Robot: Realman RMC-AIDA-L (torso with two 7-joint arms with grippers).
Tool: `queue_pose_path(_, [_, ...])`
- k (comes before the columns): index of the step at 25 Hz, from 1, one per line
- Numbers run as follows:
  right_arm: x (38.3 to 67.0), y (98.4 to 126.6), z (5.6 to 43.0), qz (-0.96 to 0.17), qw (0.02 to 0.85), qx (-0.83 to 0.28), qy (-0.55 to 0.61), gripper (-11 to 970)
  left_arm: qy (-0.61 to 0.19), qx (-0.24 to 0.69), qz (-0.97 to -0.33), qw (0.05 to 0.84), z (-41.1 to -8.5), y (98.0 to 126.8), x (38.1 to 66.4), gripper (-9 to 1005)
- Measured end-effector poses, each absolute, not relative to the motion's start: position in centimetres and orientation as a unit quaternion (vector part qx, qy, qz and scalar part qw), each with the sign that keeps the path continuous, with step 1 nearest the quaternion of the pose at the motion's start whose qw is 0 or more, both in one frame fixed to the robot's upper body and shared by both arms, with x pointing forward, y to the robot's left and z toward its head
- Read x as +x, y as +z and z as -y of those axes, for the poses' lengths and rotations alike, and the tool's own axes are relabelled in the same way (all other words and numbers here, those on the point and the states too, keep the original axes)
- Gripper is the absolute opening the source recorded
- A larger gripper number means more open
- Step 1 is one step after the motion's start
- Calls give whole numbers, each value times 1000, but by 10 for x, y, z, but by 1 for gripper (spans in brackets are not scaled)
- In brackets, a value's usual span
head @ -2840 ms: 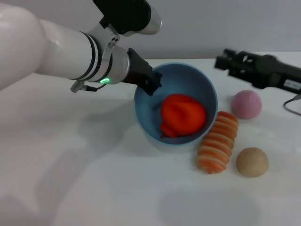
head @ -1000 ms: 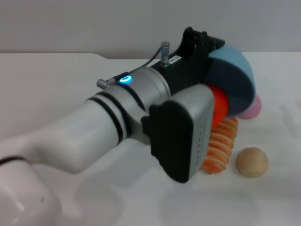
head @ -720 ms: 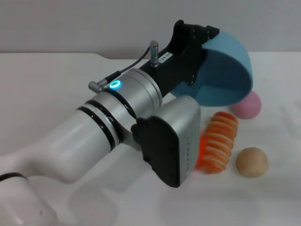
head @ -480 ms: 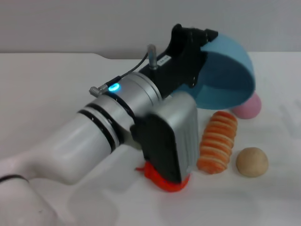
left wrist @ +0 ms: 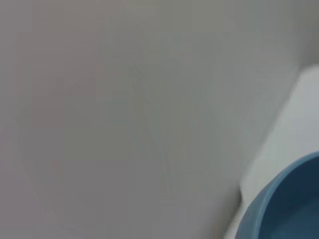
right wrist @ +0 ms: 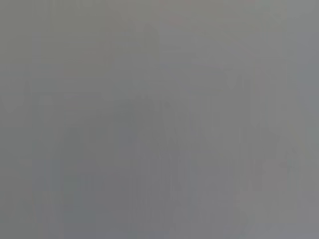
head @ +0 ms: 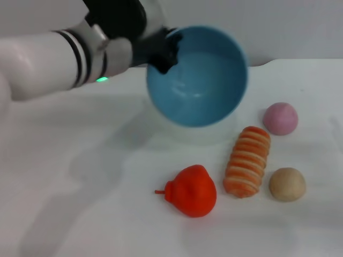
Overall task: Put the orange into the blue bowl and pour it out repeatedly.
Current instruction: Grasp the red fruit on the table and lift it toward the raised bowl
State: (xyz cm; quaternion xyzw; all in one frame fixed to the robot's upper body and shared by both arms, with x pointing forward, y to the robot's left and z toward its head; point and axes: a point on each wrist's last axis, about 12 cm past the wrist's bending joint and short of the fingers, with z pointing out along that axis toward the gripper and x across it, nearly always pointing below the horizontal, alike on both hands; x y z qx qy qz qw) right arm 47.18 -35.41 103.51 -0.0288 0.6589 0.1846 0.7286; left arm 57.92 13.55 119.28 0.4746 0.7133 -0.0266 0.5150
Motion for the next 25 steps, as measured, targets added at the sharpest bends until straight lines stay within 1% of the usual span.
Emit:
queue_pose_path(3, [474,1037,355,-659,723,-20,204,484,-49,440,-763,472,-146,1192,587,0])
queue_pose_path(5, [480,1038,355,-673,702,-16,233,484,-56,424,-778,460,-152,1193,588,0])
queue_pose_path(8, [493,1041,351,-699,653,-31,289,497,-63,404,-797,444,-160,1195,589,0])
queue_pose_path(12, [513,1055,340,-728,584,-73,352,523,-69,377,-815,435,-169,1194,594,0])
queue_pose_path(16, [531,1065,314,-755,504,-139,396,549,-76,348,-831,427,-179,1192,600,0])
queue_pose_path(17, [537,1067,301,-760,477,-162,410,556,-76,348,-832,427,-179,1192,600,0])
queue_pose_path(18, [537,1067,301,-760,477,-162,410,562,-76,348,-832,426,-179,1191,599,0])
queue_pose_path(21, [547,1069,275,-772,420,-189,438,582,-75,347,-833,425,-180,1188,599,-1])
queue_pose_path(25, [555,1066,251,-801,341,-215,442,608,-76,347,-835,421,-180,1184,600,-1])
